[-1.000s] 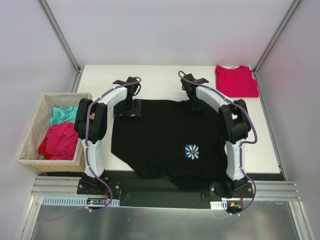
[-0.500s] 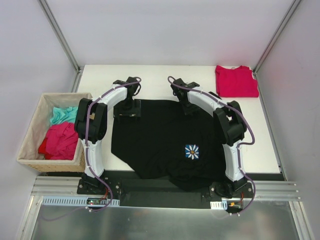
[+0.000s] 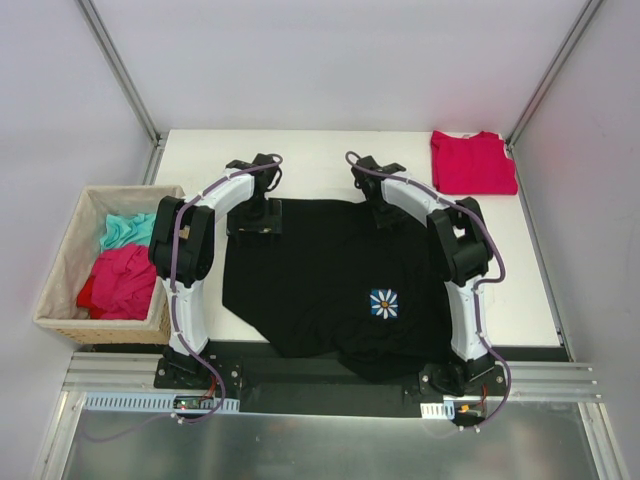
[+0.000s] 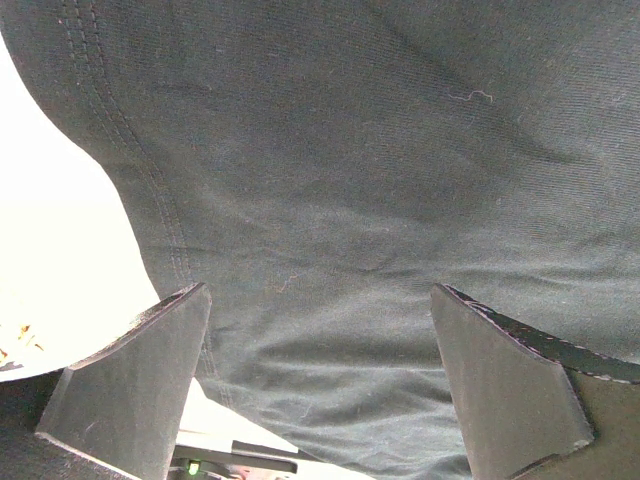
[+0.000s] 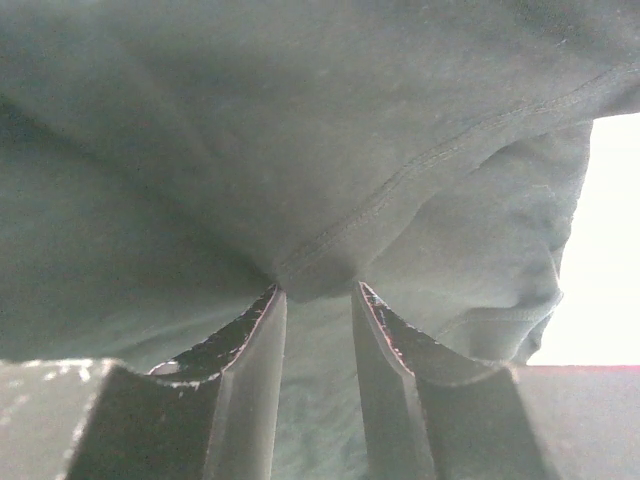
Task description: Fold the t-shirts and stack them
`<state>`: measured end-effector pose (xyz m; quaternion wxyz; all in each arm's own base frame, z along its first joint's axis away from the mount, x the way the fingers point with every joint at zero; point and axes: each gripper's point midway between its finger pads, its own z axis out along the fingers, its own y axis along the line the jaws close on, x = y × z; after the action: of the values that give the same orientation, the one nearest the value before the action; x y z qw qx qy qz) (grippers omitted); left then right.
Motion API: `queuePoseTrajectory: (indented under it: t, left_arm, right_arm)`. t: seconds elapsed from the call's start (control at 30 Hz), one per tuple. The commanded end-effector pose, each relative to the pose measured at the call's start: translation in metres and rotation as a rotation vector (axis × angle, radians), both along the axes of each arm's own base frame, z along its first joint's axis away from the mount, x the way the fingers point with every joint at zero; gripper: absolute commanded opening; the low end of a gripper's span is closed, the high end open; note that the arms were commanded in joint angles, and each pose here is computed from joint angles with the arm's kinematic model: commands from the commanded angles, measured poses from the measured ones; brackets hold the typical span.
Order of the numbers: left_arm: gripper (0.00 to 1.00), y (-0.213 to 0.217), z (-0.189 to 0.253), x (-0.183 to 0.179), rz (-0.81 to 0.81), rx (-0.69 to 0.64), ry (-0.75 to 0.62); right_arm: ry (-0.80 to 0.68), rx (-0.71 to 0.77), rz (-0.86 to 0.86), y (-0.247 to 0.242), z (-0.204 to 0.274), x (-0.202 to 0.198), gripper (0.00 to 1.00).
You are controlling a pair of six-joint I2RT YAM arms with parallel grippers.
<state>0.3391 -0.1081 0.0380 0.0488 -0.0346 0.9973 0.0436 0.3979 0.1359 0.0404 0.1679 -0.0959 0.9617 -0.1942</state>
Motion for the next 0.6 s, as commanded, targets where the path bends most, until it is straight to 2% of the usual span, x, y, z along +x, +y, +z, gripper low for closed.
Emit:
queuePoseTrajectory:
  t: [0.0, 0.5, 0.53, 0.57]
  left_arm:
    - [0.93, -0.001, 0.015, 0.000, -0.011, 0.012, -0.024]
    - [0.93, 0.000, 0.014, 0.000, -0.013, 0.014, -0.020]
    - [0.93, -0.001, 0.015, 0.000, -0.013, 0.013, -0.022]
    - [0.93, -0.001, 0.014, 0.000, -0.013, 0.013, -0.022]
  right_arm:
    - [-0.018, 0.005, -0.012, -0.001, 0.006, 0.010, 0.36]
    - [-0.049, 0.011, -0.002, 0.006, 0.018, 0.030, 0.35]
    - [-0.047, 0.009, -0.001, 0.006, 0.017, 0.030, 0.34]
    - [-0.046, 0.010, -0.002, 0.006, 0.016, 0.030, 0.29]
